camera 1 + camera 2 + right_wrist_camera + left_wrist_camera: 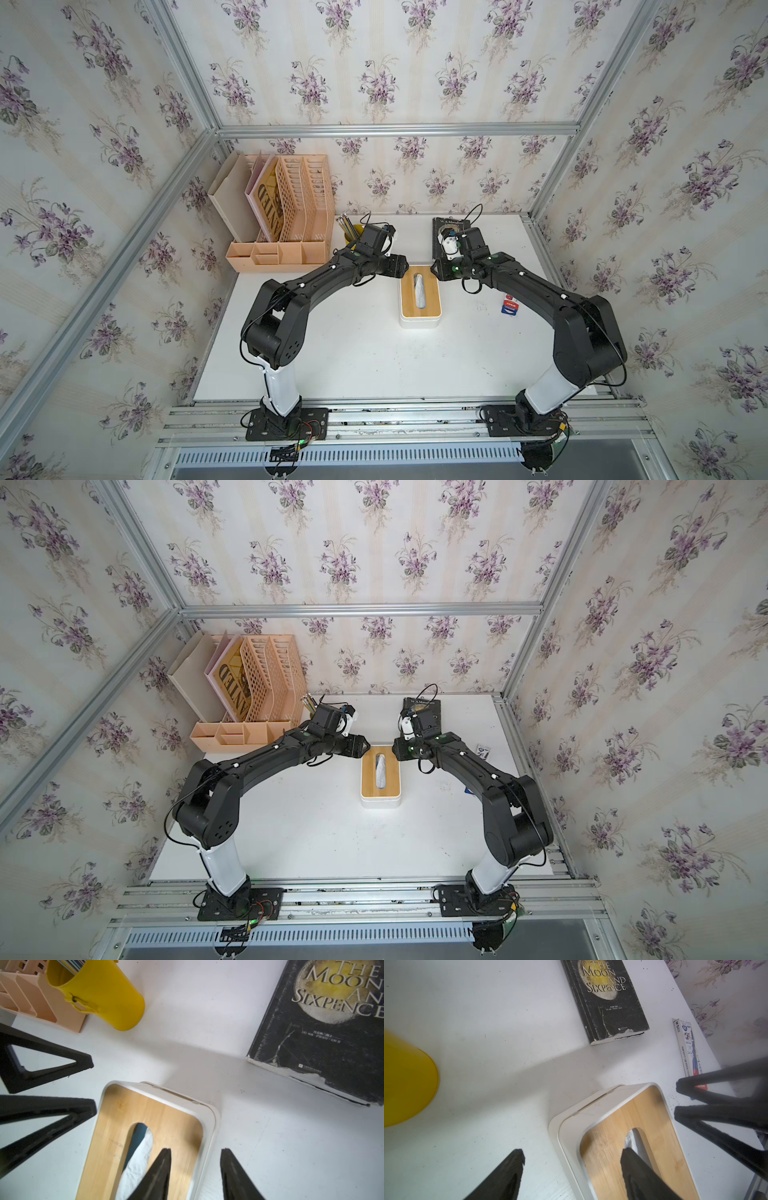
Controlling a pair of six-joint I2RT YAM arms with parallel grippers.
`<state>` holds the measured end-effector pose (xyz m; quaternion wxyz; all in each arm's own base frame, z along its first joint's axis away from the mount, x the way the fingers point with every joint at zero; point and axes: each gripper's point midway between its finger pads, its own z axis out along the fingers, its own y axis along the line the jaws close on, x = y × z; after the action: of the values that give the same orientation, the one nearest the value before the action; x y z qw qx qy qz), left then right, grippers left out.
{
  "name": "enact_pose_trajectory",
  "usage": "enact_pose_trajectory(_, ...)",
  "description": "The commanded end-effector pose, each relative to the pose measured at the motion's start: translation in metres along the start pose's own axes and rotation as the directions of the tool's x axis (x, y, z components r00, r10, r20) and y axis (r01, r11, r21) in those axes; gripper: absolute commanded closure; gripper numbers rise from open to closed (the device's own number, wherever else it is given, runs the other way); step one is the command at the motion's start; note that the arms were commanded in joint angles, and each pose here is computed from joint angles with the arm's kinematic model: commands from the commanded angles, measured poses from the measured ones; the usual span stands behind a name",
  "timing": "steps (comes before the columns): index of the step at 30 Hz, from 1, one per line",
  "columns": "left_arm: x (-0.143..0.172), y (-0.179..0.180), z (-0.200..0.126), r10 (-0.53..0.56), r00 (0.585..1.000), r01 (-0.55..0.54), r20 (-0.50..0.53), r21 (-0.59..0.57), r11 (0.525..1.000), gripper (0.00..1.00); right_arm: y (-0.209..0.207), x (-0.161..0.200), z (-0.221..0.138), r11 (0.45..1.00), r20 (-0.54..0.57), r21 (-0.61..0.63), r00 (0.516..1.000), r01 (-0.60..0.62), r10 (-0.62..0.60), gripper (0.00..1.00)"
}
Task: Put the tissue paper into the tissue box
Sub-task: Close the box lid on the tissue box.
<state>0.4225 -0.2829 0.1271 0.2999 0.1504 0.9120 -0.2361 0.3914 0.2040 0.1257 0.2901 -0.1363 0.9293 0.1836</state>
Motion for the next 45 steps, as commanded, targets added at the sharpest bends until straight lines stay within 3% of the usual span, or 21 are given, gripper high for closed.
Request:
enact_pose_trajectory(1,-0.001,0.005,0.003,0.017,1.0,-0.016,0.004,-0.017,1.0,0.22,-0.002,-0.007,0.004,1.0,0.019,-0.007,1.0,0.008,-0.008,0.56)
enact_pose_trajectory(32,0.034,0.025,0.034,-0.032,0.998,0.031,-0.063,-0.027,0.999,0.22,-0.01,0.021,0.026,1.0,-0.053,-0.009,0.999,-0.014,0.014,0.61)
enact_pose_trajectory(40,0.016,0.014,0.01,0.0,0.999,0.0,0.038,-0.002,1.0,0.22,0.008,0.013,-0.002,0.999,-0.035,-0.038,0.999,-0.018,0.017,0.39)
enact_pose_trajectory(45,0.014,0.012,0.0,0.023,0.997,-0.024,0.069,0.001,1.0,0.21,0.024,0.032,-0.014,1.0,-0.073,-0.022,0.997,-0.01,0.008,0.28)
